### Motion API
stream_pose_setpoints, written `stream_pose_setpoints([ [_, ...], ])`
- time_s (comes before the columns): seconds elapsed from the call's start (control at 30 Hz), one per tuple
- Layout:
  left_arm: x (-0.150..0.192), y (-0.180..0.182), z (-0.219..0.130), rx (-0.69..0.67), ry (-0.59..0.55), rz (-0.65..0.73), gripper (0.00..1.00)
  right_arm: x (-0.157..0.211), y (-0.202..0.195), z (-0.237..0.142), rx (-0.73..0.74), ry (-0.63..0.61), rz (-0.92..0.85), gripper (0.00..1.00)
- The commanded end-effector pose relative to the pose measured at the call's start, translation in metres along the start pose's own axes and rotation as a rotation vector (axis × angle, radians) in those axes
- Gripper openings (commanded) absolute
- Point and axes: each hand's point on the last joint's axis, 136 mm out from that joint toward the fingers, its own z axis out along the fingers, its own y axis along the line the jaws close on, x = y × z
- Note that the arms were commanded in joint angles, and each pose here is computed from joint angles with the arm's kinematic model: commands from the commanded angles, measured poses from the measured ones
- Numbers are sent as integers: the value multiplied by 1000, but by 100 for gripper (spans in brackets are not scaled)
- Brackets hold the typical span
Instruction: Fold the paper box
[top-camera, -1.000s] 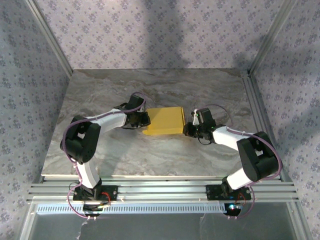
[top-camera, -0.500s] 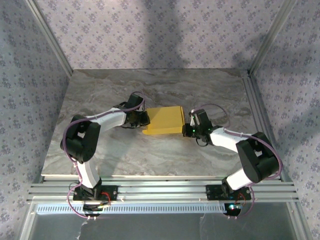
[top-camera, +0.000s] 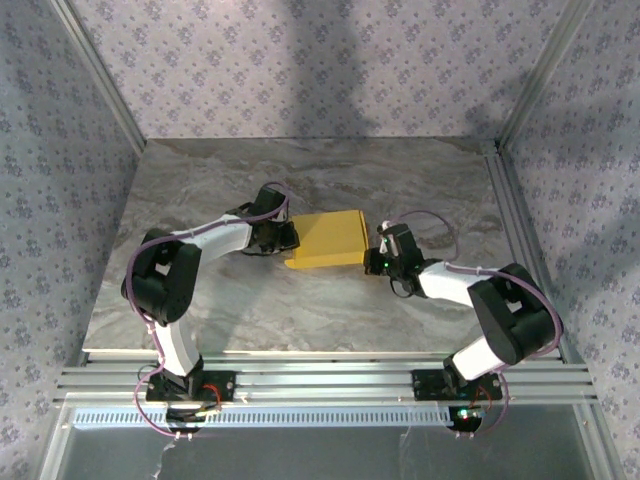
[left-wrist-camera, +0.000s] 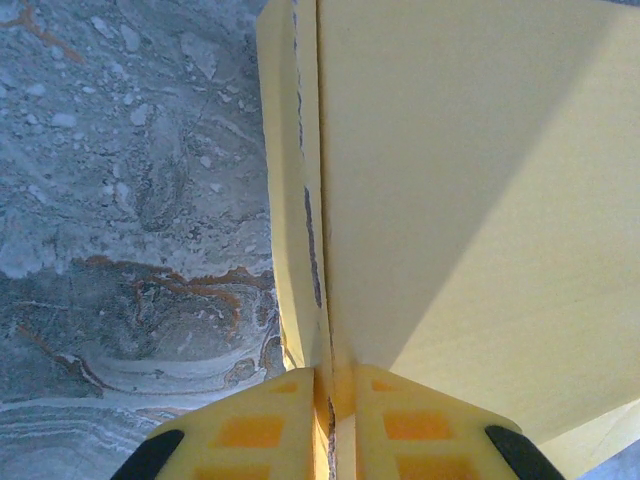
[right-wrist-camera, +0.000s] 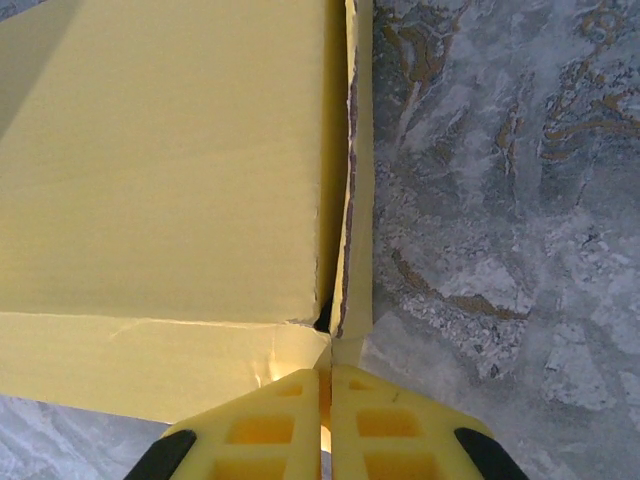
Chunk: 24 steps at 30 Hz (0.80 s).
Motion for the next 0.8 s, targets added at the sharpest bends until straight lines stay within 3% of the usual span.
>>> stream_pose_setpoints([
  [0.0,14,30,10,-107,67,-12,14,31,-32,3,143,65,-39,8],
  [0.1,9,24,1,-88,39,-4,17,33,-32,5,147,71,-38,8],
  [0.27,-8,20,-43,-109,-88,30,37,27,-29,0,133,74,-15,8],
  [0.43,-6,20,-81,-148,-152,98,40,22,-22,0,110,99,-4,8],
  [0.63,37,7,-59,-96,-64,183,37,16,-17,-1,89,112,27,8],
  [0.77,45,0,-38,-31,-30,174,38,9,-13,-4,74,122,39,8],
])
